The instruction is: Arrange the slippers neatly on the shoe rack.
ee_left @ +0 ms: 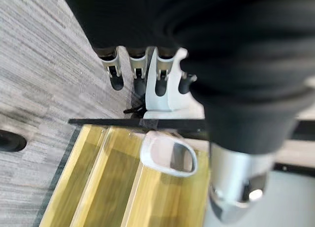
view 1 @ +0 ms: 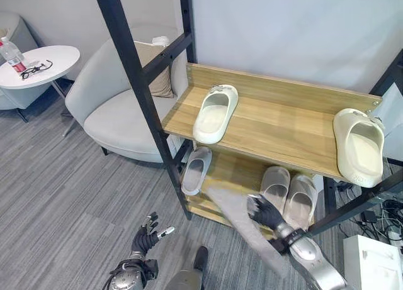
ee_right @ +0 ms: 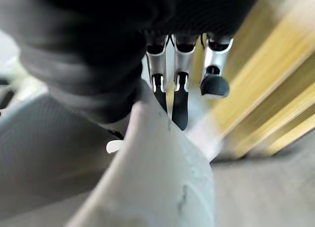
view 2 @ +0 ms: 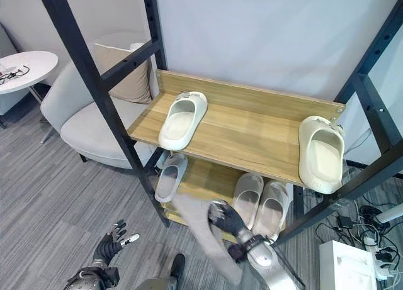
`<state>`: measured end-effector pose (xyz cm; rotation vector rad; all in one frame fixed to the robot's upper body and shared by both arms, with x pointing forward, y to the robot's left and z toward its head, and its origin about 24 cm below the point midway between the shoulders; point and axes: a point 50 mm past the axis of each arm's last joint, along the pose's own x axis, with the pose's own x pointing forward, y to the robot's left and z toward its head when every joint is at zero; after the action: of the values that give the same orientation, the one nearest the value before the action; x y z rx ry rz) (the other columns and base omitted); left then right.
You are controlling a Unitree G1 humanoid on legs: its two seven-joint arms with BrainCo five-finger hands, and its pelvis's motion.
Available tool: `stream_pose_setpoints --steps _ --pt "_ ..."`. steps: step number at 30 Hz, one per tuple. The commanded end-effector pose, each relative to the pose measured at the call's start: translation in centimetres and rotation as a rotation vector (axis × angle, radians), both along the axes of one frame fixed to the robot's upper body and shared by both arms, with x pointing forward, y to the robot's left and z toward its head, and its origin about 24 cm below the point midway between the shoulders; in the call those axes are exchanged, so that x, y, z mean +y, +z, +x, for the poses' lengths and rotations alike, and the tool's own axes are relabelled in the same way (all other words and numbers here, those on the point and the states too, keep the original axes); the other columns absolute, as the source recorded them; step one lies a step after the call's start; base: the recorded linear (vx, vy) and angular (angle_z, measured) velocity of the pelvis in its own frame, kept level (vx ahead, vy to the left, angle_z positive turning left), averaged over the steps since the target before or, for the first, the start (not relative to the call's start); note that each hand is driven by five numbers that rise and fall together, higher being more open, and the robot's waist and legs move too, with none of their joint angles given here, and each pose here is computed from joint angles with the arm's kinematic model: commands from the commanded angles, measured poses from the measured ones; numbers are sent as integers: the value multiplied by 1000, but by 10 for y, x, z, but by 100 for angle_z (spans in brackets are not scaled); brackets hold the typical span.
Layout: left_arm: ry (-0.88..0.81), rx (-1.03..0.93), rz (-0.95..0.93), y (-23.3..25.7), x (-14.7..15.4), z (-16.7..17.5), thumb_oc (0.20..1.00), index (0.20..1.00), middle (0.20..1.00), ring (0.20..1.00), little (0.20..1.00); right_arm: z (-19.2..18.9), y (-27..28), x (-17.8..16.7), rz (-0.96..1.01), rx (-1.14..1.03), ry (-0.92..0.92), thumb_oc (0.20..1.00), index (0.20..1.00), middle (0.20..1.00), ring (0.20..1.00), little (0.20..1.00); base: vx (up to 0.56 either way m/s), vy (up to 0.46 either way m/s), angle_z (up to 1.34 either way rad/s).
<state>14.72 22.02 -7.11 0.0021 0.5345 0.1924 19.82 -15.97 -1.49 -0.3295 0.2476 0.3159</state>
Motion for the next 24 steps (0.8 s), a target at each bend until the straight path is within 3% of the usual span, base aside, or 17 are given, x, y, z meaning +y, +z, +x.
stream_pose_setpoints --steps 1,8,12,18,24 --pt "24 -144 89 22 8 25 1000 1000 1000 1000 1000 33 56 0 -91 -387 -135 200 200 200 200 200 -99 26 -2" --pt "27 -331 88 54 -3 53 1000 1000 1000 1000 1000 63 95 -23 -255 -701 -461 200 200 200 200 200 -210 43 14" --pt "-9 -469 64 80 -14 73 1000 1000 1000 1000 1000 87 120 -32 -334 -824 -558 200 200 200 200 200 -205 36 37" --pt "-90 -608 33 107 -35 93 1000 1000 1000 1000 1000 117 129 -43 -505 -857 -610 200 200 200 200 200 -63 19 30" --pt "-162 -768 52 141 -49 110 1000 1000 1000 1000 1000 148 156 -88 -752 -857 -758 200 200 200 200 200 64 -45 26"
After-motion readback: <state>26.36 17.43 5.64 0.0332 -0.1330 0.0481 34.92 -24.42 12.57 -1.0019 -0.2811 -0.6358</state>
